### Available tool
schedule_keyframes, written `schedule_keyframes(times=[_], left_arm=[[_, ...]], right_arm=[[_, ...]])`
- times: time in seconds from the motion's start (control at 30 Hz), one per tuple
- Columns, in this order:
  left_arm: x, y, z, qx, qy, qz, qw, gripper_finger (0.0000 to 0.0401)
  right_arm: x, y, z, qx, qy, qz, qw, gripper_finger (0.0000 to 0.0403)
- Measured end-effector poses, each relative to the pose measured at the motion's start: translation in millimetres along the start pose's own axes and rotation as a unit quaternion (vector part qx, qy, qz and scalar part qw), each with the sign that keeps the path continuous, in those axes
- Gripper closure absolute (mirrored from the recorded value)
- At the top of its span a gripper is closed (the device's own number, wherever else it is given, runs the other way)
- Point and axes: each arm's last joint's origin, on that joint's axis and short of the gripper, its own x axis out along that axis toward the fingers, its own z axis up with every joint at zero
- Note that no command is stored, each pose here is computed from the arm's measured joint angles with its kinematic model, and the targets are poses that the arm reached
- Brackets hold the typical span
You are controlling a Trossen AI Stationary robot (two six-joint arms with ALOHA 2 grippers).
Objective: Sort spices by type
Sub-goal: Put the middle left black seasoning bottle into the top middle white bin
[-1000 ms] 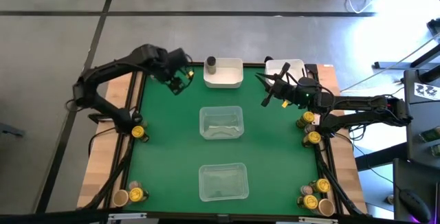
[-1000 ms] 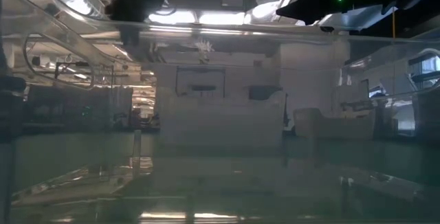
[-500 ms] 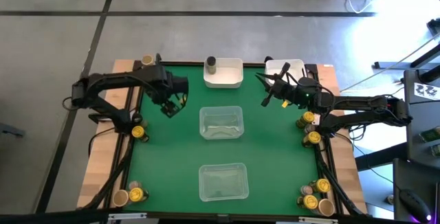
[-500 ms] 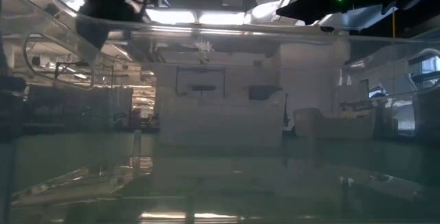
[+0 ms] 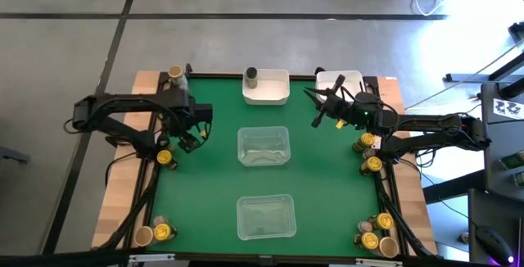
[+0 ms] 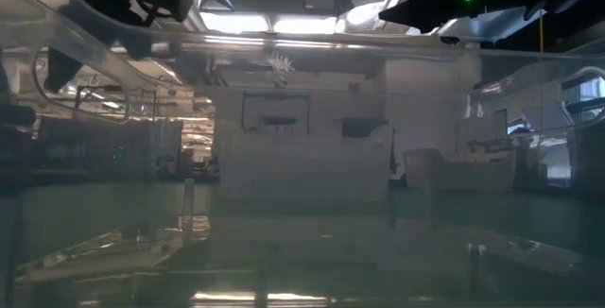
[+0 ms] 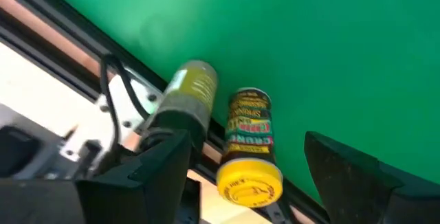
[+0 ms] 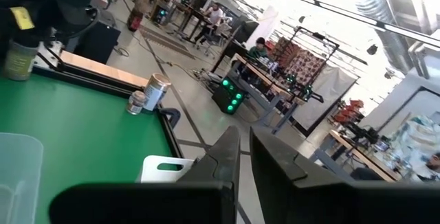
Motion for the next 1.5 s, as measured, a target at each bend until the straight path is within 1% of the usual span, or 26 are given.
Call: schedule_keyframes(times=[0.13,0.23,0.3,0.47,0.6,0.7,0.97,1.03,1.13,1.33,1.43,1.5], left_arm=[[1,8,-12,-0.019,-0.01,-0.016,1.0,0.014],[5,12,-14,-0.035,-0.001,-0.027,0.999,0.0169],[7,13,-13,-0.037,0.008,-0.028,0.999,0.0196],[12,9,-4,-0.003,0.029,-0.017,0.999,0.0282],[14,7,0,0.045,0.038,-0.013,0.998,0.0351],[14,7,-1,0.068,0.037,-0.014,0.997,0.039],[7,14,-12,0.095,-0.002,-0.019,0.995,0.0397],[5,17,-16,0.096,-0.013,-0.023,0.995,0.0398],[5,20,-19,0.088,-0.028,-0.014,0.996,0.0397],[26,26,-25,0.101,0.007,-0.006,0.995,0.0399],[24,27,-24,0.102,0.002,-0.011,0.995,0.04],[22,29,-23,0.108,-0.003,-0.004,0.994,0.04]], right_arm=[[0,0,0,0.0,-0.005,0.007,1.0,0.0366],[0,0,0,0.001,-0.006,0.007,1.0,0.0366],[0,0,0,0.001,-0.006,0.007,1.0,0.0366],[0,0,1,0.002,-0.008,0.006,1.0,0.0366],[0,0,1,0.003,-0.012,0.009,1.0,0.0366],[0,1,1,0.003,-0.015,0.015,1.0,0.0366],[0,1,1,0.002,-0.012,0.017,1.0,0.0366],[0,1,1,0.002,-0.012,0.017,1.0,0.0366],[0,1,1,0.002,-0.013,0.017,1.0,0.0366],[0,1,1,0.002,-0.013,0.017,1.0,0.0366],[0,1,1,0.002,-0.013,0.017,1.0,0.0366],[0,1,1,0.002,-0.014,0.016,1.0,0.0366]])
